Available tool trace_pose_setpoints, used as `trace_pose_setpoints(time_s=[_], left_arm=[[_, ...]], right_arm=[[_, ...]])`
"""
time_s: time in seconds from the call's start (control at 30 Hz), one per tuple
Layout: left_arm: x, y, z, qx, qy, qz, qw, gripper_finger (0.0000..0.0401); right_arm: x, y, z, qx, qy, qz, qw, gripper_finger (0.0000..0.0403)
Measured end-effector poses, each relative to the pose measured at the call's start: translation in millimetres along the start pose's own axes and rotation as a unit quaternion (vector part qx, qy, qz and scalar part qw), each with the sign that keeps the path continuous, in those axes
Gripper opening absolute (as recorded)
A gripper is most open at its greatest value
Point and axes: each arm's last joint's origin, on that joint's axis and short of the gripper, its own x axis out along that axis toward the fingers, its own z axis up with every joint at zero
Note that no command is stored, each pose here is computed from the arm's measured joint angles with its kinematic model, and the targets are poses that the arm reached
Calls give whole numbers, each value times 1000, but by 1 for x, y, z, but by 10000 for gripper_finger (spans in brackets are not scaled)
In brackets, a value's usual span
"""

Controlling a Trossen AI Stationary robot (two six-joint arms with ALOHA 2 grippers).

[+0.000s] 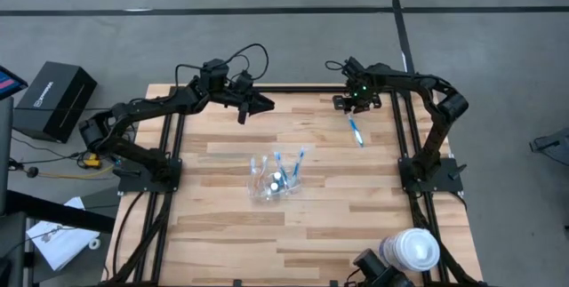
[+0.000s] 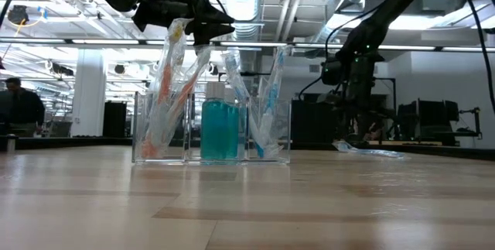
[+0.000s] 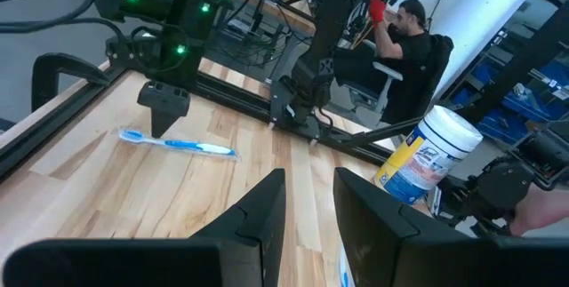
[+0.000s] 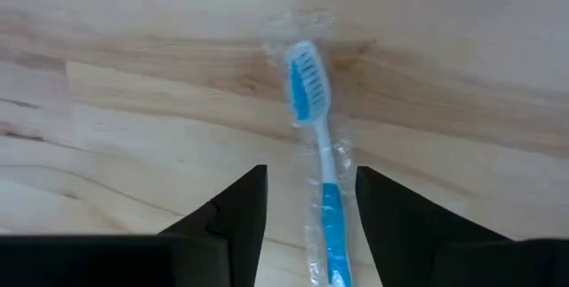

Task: Pick & Place toothbrushing station
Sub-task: Put the blue toothbrush into the transparent organizer

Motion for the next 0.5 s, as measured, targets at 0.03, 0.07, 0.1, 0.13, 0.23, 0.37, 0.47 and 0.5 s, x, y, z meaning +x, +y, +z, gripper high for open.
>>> trace_pose_setpoints(time_s=[0.03, 0.07, 0.1, 0.13, 0.23, 0.37, 0.47, 0.5], left_arm=[[0, 0, 0, 0, 0, 0, 1000, 92], [0, 0, 0, 0, 0, 0, 1000, 92], [0, 0, 0, 0, 0, 0, 1000, 92], [0, 0, 0, 0, 0, 0, 1000, 92], [0, 0, 0, 1, -1, 0, 1000, 92], [0, 0, 0, 1, -2, 0, 1000, 92], [0, 0, 1, 1, -3, -1, 1000, 92], [0, 0, 1, 2, -3, -1, 1000, 92]], right_arm=[[0, -1, 1, 3, -1, 0, 1000, 163], [0, -3, 2, 5, -1, 0, 1000, 163], [2, -4, 3, 8, 1, -2, 1000, 162], [6, -5, 4, 10, 5, -4, 1000, 160], [19, -9, 5, 18, 34, -8, 999, 157], [30, -6, 7, 16, 53, 1, 998, 152], [33, -5, 7, 10, 54, -4, 998, 140], [34, -4, 7, 6, 56, -6, 998, 132]])
